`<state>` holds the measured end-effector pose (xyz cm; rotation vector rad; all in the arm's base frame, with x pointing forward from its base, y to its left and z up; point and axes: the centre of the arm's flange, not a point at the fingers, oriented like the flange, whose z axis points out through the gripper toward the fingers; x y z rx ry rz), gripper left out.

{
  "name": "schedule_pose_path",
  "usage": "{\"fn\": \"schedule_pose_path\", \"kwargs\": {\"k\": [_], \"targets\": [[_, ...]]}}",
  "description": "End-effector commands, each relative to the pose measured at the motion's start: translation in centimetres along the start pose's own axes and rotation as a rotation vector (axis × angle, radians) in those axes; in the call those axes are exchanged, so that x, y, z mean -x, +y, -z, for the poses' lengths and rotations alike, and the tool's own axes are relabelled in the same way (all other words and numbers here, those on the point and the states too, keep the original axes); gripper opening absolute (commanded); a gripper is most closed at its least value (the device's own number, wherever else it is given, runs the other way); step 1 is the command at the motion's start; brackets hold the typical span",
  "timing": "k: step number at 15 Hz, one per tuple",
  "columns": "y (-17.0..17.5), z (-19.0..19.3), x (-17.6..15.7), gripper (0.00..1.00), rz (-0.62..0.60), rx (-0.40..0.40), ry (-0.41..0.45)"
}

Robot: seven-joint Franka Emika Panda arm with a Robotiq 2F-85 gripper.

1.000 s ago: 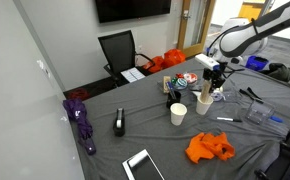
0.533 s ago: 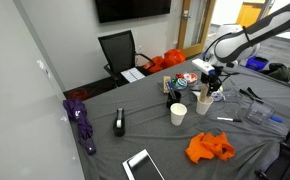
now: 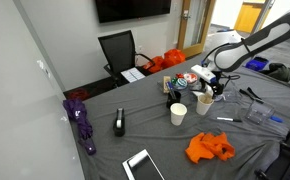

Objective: Pick up the wooden object on the table and put it in the right paper cup

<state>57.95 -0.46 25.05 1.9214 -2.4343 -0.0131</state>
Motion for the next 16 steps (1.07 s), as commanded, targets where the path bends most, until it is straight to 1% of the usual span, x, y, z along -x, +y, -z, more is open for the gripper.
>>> {"fn": "schedule_pose_path", "kwargs": {"k": [1,9,12,16], "targets": [[1.2,-0.2,0.1,1.0,0.032,-0.054,0.024],[2.9,2.2,3.1,1.0,0.091,-0.158,0.081],[3.7,3.4,3.6,1.0,0.101,-0.17,0.086],[4.6,4.4,3.2,1.0,0.107,-0.164,0.071]]}}
